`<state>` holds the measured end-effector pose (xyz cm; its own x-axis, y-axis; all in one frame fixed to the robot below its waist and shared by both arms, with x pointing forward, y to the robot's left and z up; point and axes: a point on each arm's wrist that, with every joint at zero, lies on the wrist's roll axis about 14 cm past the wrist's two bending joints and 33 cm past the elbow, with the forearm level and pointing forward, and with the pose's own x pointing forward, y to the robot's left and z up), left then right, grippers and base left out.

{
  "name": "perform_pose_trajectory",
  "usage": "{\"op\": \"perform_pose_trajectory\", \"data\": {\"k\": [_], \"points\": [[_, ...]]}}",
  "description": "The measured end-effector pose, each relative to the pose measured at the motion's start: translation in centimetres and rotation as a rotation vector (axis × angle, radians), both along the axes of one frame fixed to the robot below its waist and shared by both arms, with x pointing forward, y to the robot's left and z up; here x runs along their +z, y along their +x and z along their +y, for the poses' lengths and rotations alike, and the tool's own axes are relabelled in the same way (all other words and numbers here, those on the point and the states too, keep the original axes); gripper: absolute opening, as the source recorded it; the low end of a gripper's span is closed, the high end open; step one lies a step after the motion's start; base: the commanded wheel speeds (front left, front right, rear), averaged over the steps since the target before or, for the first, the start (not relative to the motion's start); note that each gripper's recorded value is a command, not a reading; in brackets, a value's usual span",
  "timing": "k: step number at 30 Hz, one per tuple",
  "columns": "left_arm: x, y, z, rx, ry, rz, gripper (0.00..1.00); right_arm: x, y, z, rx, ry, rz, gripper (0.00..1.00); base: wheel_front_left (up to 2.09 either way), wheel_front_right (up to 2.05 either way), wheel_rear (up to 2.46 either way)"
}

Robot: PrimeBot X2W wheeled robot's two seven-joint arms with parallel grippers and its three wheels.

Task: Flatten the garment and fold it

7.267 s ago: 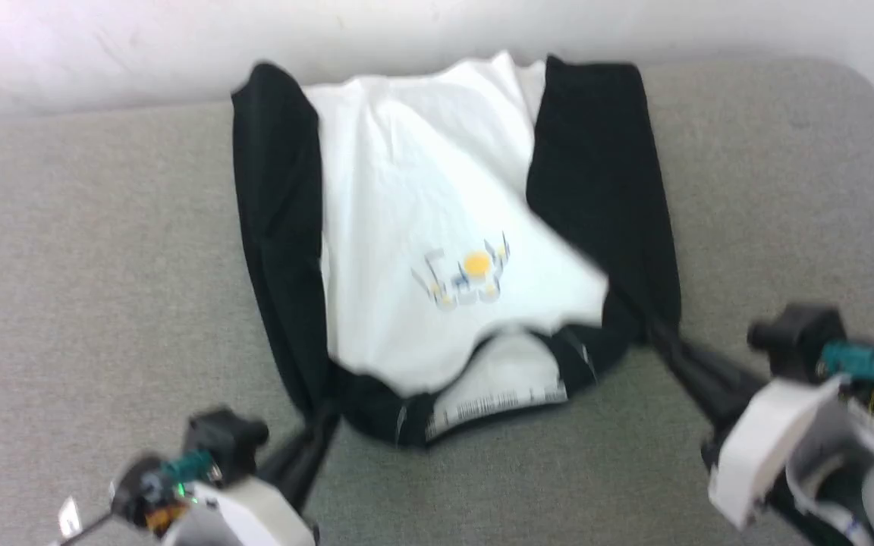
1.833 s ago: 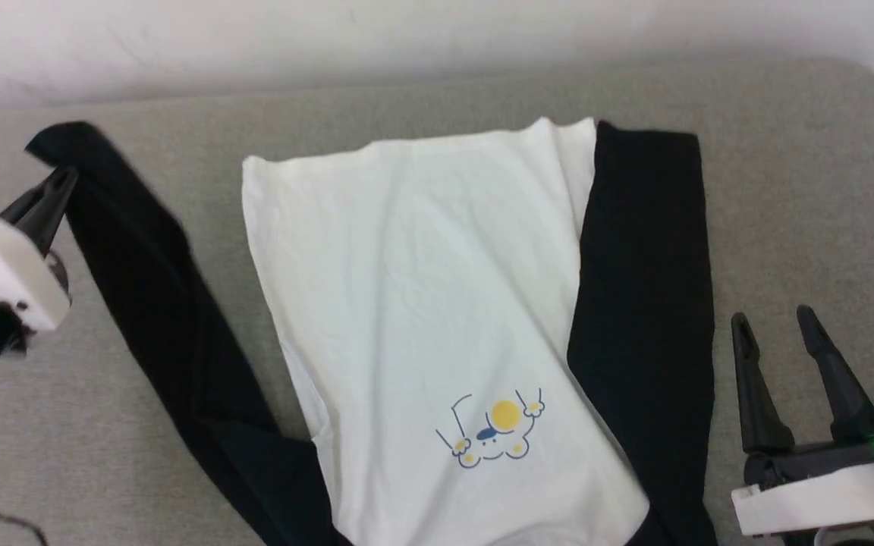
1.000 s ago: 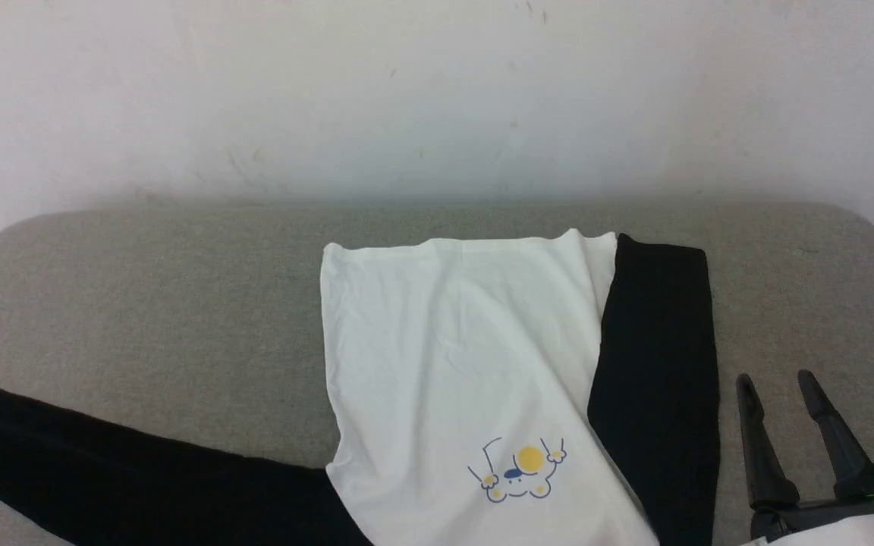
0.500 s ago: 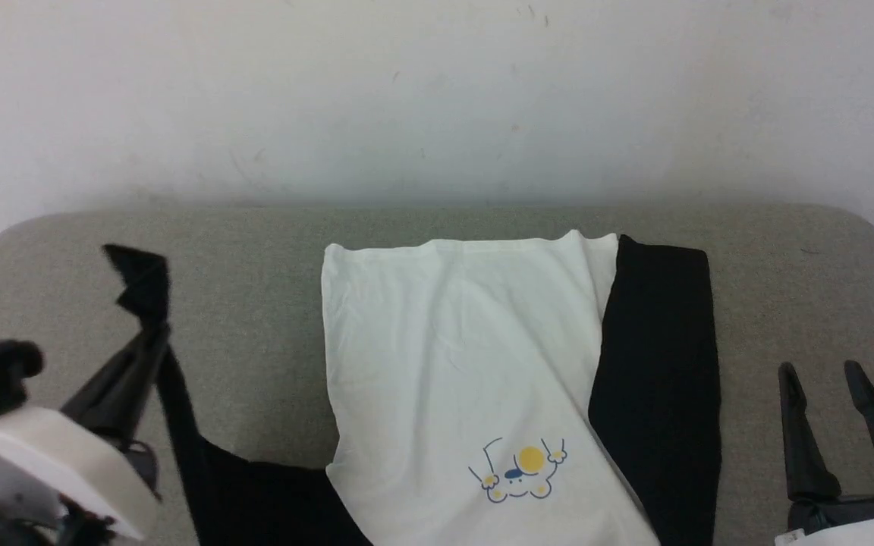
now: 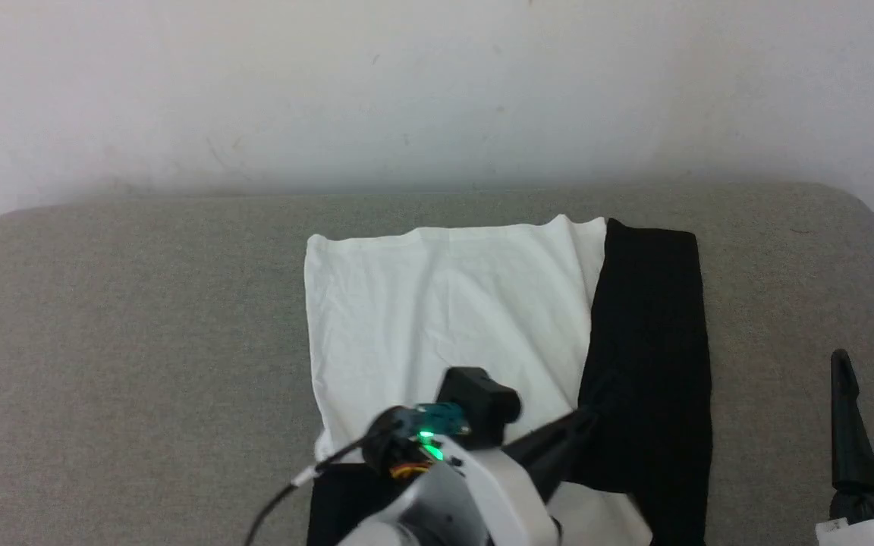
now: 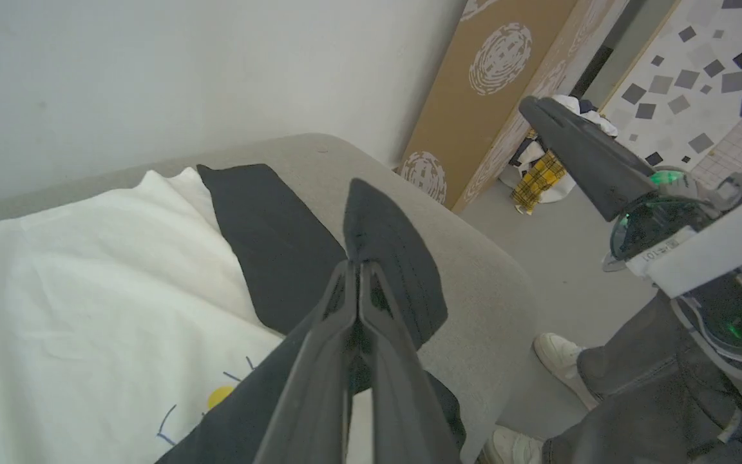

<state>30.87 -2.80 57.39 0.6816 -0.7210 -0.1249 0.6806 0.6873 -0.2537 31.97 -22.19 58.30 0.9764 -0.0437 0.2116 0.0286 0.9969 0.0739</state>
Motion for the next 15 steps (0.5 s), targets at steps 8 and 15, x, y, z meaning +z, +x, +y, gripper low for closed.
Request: {"op": "perform_pose_trajectory", "data": {"k": [8, 15], "points": [[-5.7, -0.2, -5.6, -0.107, 0.074, 0.077, 0.0, -0.7, 0.5, -0.8, -0.026, 0.007, 0.022, 1.0, 0.0, 0.0, 0.0], [-9.9, -2.0, -7.9, -0.258, 0.189, 0.142, 0.0, -1.4, 1.0, -1.4, -0.047, 0.007, 0.042, 1.0, 0.0, 0.0, 0.0]]}}
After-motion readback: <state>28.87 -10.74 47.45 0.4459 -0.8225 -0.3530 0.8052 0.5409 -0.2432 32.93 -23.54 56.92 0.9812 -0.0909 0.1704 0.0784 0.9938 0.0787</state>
